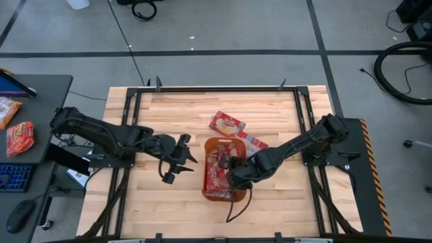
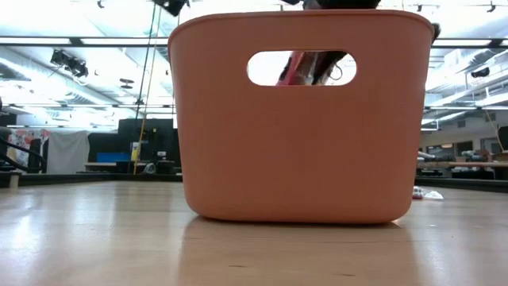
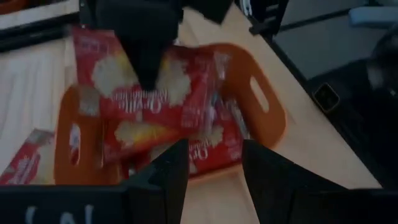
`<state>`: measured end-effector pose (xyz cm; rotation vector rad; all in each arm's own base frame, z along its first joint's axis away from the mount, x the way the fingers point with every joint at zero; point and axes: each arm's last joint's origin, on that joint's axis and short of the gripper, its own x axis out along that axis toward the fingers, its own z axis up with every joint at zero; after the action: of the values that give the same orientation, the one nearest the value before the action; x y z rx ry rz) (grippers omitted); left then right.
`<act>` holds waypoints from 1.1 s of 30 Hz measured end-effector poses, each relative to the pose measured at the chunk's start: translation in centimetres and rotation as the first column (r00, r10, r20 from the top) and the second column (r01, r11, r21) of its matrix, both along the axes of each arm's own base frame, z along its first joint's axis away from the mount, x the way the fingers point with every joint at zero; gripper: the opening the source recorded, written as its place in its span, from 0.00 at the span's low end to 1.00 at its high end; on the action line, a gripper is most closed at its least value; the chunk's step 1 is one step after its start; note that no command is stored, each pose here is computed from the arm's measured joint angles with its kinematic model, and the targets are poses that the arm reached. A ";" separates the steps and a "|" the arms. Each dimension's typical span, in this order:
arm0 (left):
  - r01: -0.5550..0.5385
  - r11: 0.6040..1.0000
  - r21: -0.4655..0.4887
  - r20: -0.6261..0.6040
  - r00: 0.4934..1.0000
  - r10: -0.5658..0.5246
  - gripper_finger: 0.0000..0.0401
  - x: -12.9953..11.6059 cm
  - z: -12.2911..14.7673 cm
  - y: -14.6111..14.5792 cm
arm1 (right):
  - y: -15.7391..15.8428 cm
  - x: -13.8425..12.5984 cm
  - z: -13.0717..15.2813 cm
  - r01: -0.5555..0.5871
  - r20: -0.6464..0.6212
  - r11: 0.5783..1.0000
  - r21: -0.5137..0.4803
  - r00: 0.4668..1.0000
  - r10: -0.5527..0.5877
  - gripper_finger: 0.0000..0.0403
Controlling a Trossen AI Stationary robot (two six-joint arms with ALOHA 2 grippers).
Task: Sort popcorn bags into baskets
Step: Put the red popcorn bag into the orange bin
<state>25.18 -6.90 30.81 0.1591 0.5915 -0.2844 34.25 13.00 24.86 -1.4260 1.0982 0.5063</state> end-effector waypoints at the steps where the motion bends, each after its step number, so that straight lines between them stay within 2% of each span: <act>1: -0.001 1.000 0.002 -0.004 1.000 0.001 0.39 0.2 -0.1 0.0 | -0.1 0.1 0.0 -0.006 0.005 1.000 -0.001 1.000 0.006 0.11; 6: -0.003 1.000 0.026 -0.076 0.997 0.005 0.39 1.0 -1.6 -0.1 | -0.9 0.8 0.0 0.026 0.016 0.991 0.128 0.999 -0.028 0.11; 12: 0.001 0.999 0.044 -0.135 0.991 0.005 0.39 2.2 -3.3 -0.4 | -2.0 0.8 -0.4 0.173 -0.012 0.963 0.206 0.985 -0.174 0.17; 18: 0.003 0.998 0.055 -0.181 0.983 0.007 0.39 2.7 -4.3 -0.5 | -2.2 0.0 -0.6 0.282 -0.052 0.940 0.190 0.959 -0.277 0.30; 24: 0.003 0.999 0.053 -0.171 0.985 0.006 0.39 3.2 -4.6 -0.7 | -1.4 -1.1 -0.4 0.327 -0.068 0.932 0.153 0.945 -0.320 0.42; 29: -0.004 0.999 0.048 -0.186 0.982 0.013 0.39 3.1 -4.7 -0.7 | -0.3 -2.9 1.1 0.348 -0.018 0.928 0.132 0.937 -0.349 0.46; 33: -0.014 0.999 0.037 -0.186 0.982 0.020 0.39 3.1 -4.7 -0.7 | -0.1 -4.3 2.4 0.435 -0.015 0.876 0.207 0.897 -0.442 0.47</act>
<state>28.30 -7.60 26.09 0.1631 0.7840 -0.2740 30.00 12.89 27.25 -0.9587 1.2593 0.2567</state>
